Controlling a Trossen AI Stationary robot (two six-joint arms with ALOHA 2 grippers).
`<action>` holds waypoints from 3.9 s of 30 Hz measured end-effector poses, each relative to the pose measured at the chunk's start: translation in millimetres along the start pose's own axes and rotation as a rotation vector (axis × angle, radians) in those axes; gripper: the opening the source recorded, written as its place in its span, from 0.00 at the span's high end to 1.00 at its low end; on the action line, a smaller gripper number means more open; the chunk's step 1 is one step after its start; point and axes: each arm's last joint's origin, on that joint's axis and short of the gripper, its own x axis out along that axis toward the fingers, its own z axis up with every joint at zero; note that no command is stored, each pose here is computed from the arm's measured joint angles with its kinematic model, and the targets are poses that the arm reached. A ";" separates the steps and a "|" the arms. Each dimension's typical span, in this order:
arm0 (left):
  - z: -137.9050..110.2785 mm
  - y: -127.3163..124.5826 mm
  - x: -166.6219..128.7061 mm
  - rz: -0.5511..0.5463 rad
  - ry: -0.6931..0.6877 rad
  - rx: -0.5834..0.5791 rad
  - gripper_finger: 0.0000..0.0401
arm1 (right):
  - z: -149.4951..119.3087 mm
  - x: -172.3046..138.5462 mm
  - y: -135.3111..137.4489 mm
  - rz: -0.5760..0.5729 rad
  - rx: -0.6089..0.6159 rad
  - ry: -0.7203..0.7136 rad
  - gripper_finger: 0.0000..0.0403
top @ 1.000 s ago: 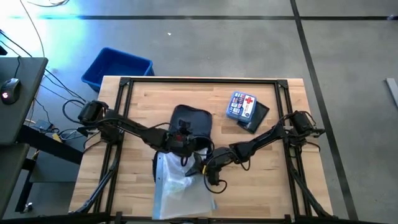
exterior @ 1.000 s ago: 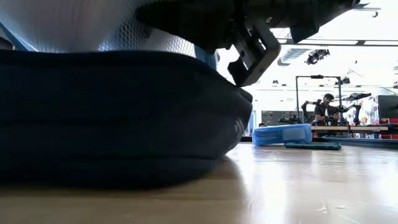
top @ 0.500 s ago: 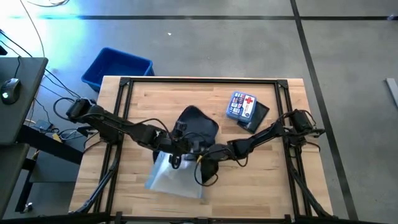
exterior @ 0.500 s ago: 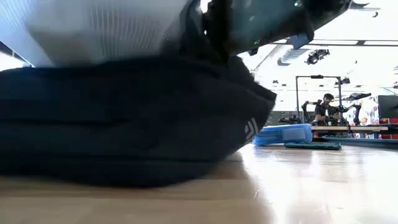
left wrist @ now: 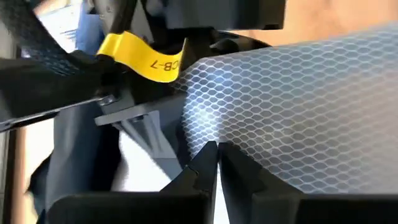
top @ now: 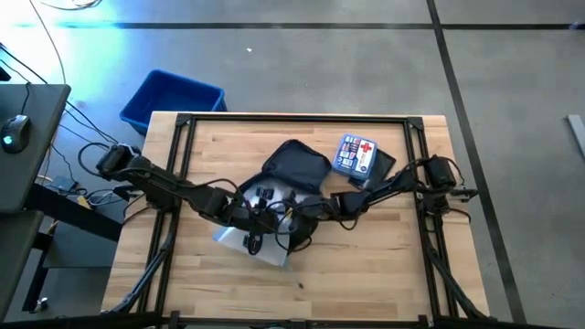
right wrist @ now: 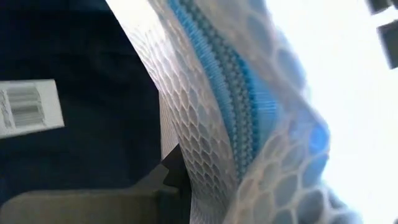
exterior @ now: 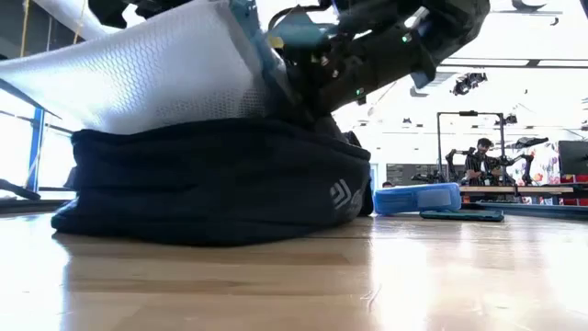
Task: Unpack backpack
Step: Put the transparent zip bag into the bag pack
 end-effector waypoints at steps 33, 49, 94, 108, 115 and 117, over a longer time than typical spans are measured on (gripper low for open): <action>-10.5 -113.5 14.3 0.032 0.102 -0.359 0.77 | -25.3 4.7 -13.2 0.071 0.475 -0.043 0.80; -25.7 -91.2 34.4 0.095 0.144 -0.243 0.50 | -26.9 4.5 -9.6 0.097 0.478 -0.010 0.80; 9.9 -130.1 -11.7 -0.062 -0.013 -0.195 1.00 | -41.2 -4.9 17.0 0.159 0.349 0.396 0.15; 9.8 -130.6 -12.4 -0.068 -0.010 -0.205 1.00 | -4.9 -58.6 -7.1 0.259 0.362 0.337 0.14; 9.4 -130.4 -12.4 -0.068 -0.006 -0.203 1.00 | 5.9 -70.3 -29.6 0.464 0.683 -0.001 0.23; 9.4 -130.3 -12.3 -0.068 -0.006 -0.204 1.00 | 10.2 -65.3 -37.0 0.480 0.759 -0.138 0.27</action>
